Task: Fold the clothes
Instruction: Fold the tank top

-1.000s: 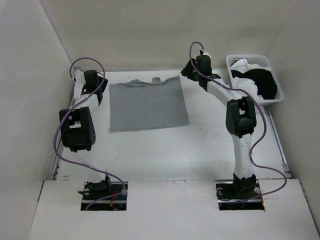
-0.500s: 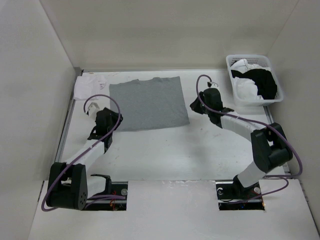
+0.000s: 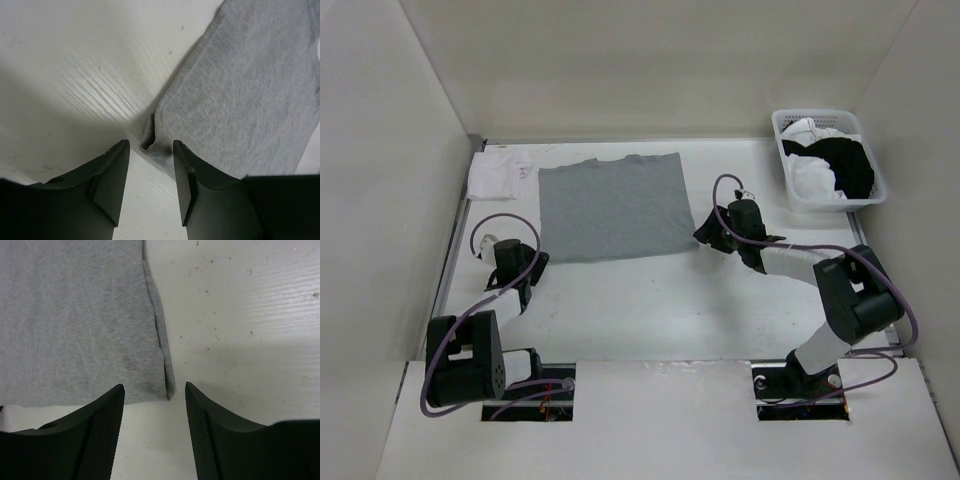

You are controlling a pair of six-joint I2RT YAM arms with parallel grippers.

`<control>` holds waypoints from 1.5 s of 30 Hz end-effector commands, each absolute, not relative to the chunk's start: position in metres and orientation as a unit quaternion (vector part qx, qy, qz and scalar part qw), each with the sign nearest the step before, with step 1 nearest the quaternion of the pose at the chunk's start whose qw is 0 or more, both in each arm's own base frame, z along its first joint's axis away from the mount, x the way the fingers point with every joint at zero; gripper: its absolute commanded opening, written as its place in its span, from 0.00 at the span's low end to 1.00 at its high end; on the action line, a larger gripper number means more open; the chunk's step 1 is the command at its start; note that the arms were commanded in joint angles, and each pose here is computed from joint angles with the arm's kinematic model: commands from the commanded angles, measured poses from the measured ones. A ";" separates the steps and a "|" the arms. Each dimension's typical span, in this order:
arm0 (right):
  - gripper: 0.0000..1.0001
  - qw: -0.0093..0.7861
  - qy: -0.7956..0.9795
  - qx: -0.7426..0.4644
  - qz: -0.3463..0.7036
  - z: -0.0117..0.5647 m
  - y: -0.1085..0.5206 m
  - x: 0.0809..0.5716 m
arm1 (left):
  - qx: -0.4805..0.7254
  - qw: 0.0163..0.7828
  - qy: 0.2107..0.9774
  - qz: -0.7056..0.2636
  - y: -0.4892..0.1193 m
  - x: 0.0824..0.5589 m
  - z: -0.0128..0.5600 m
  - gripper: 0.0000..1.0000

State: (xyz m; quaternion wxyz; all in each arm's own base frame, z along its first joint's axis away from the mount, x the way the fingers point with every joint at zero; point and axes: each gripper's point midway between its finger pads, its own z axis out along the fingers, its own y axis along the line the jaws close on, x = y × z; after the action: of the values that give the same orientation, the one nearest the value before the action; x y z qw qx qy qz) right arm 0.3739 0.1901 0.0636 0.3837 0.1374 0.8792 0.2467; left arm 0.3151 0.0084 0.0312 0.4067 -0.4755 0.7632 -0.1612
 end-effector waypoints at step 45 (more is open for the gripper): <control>0.02 0.484 0.803 0.134 0.320 0.175 0.189 0.326 | -0.410 0.525 0.681 -0.304 -0.016 0.297 0.194 0.00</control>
State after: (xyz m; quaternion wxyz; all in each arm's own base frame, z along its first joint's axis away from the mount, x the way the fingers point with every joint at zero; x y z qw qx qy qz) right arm 0.3361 0.1957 0.1056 0.3988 0.1645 0.8453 0.3152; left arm 0.3069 -0.0080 0.1147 0.4646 -0.4503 0.7133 -0.2694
